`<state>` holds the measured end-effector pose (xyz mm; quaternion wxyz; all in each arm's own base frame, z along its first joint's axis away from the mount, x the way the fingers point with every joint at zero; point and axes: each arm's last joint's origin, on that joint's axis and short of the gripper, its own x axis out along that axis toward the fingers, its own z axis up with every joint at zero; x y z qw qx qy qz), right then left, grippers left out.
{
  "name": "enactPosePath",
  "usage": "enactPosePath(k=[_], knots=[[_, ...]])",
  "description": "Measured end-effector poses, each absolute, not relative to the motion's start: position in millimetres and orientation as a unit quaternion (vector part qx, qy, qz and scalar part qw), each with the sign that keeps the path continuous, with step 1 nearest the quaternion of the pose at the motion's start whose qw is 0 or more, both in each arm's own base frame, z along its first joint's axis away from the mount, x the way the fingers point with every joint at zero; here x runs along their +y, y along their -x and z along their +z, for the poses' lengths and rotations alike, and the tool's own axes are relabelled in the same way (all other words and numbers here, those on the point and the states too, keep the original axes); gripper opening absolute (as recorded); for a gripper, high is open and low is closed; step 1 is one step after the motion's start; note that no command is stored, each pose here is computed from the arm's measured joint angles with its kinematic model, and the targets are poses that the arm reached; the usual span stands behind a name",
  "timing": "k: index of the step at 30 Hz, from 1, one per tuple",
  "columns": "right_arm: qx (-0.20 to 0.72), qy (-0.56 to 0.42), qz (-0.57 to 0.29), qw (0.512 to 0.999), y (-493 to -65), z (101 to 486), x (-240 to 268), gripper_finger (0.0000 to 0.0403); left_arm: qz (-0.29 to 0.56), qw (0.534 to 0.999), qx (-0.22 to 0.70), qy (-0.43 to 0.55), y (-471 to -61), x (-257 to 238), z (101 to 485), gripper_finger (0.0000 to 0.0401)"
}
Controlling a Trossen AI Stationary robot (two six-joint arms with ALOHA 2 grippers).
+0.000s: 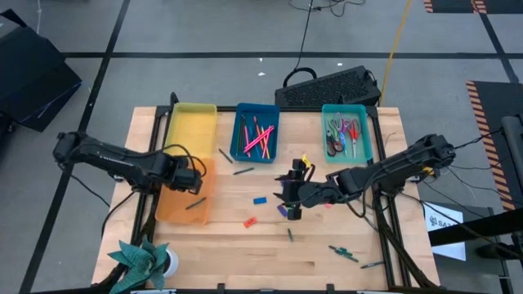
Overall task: Sort crayons/erasers/pens/pencils in bins
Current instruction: Put the green crayon into the orange bin
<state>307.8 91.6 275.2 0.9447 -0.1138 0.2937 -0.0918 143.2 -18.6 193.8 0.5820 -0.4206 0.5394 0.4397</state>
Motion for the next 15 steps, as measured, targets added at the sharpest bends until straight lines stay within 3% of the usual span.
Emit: enactPosePath(k=[5,15], knots=[[0.304,0.082,-0.075,0.946,-308.8,272.8,90.0,0.0203,0.429,0.589,0.527,0.436,-144.1,-22.7,180.6,0.0057],[0.369,0.036,-0.051,0.927,-341.8,237.2,79.5,0.0244,0.382,0.583,0.548,0.462,-143.9,-30.1,168.0,0.0070]])
